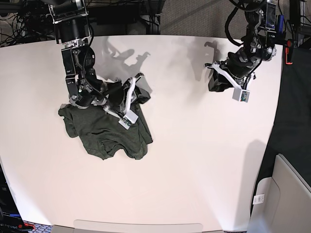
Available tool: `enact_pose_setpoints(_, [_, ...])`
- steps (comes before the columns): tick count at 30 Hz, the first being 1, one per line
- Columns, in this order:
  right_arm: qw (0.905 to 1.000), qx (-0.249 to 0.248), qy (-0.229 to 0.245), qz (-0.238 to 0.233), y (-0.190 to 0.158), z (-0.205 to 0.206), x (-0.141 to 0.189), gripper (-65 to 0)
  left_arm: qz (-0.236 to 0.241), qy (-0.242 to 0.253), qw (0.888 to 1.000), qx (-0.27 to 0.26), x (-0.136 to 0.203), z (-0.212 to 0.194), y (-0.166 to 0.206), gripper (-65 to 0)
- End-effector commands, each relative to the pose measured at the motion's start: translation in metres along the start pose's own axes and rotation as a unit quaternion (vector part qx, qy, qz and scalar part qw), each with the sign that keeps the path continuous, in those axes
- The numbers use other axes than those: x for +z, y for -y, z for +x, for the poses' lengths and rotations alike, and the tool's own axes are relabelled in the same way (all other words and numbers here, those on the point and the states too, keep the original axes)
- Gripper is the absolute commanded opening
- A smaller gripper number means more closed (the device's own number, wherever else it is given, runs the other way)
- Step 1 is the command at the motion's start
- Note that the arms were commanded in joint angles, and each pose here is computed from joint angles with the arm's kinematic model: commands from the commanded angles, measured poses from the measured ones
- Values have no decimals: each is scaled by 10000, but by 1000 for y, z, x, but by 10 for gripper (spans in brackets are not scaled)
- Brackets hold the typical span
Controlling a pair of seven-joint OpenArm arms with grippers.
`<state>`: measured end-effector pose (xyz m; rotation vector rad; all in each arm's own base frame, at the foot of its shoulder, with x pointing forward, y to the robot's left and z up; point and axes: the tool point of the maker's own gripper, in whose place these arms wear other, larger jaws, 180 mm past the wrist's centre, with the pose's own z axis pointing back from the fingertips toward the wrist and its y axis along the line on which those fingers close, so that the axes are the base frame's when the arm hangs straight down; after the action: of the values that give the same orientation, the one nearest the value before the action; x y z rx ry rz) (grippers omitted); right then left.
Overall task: Fold the T-shirt properly
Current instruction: 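Smooth the shirt with the right gripper, then release it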
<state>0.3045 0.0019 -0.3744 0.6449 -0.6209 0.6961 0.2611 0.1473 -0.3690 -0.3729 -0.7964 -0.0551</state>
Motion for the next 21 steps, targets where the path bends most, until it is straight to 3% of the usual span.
enact_pose_setpoints(1, [9992,181,368,25,-1,27,5,-648,-30,220,9997,-80,4,14,0,-551])
enact_pose_setpoints(9, [9964,676,485,-158,-4,53,24,-648,-30,220,9997,-80,4,14,0,-551])
enact_pose_setpoints(14, [9939,920,513,-318,-2,49,47,-648,-41,244,9996,-96,5,16,2,-551])
enact_pose_setpoints(21, [9909,540,895,-849,31,30,119,-648,-41,244,9996,-96,5,16,2,-551])
